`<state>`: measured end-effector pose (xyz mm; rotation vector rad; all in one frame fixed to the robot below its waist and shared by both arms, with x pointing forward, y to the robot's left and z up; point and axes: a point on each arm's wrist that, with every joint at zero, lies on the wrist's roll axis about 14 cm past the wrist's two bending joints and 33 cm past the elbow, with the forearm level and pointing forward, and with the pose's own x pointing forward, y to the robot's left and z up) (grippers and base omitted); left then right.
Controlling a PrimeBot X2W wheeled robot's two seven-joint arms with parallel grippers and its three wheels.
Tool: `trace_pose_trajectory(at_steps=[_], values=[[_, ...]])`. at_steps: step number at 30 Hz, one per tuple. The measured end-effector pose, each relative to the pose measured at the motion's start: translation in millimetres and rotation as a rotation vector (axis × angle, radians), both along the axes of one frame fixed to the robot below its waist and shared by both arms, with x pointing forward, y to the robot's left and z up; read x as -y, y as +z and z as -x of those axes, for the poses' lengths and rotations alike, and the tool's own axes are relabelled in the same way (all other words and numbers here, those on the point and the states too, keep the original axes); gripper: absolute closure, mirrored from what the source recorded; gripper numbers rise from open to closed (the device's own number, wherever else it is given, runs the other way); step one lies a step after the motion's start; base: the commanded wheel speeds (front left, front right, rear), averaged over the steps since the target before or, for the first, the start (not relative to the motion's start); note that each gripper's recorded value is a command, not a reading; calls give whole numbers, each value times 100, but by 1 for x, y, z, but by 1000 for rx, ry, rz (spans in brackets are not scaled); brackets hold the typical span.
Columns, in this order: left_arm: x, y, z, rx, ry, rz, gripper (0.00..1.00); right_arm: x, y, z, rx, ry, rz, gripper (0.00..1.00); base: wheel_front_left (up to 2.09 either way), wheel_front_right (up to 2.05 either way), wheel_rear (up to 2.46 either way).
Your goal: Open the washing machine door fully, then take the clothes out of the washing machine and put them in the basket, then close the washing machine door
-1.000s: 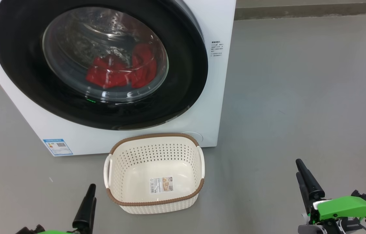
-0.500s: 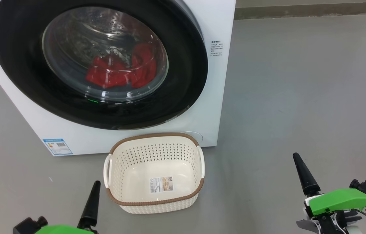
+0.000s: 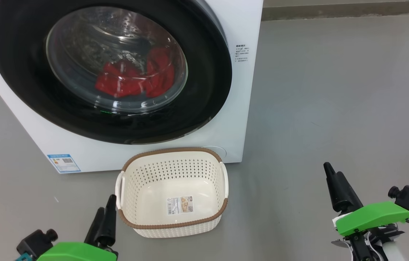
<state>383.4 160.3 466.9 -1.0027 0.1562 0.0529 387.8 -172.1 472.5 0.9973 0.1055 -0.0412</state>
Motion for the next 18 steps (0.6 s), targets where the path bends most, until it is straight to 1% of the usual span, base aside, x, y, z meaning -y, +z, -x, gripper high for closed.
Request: trace_pose_trajectory(at_steps=[8,15,18], values=[[-3,-1,-2,-4,-3,-131,0,0,13,-4,46,20,155,0,0,0,0],[-4,7,-7,27,-3,-222,0,-2,20,-8,77,30,241,0,0,0,0],[-4,8,-7,30,-4,-244,0,-3,22,-8,83,34,265,0,0,0,0]])
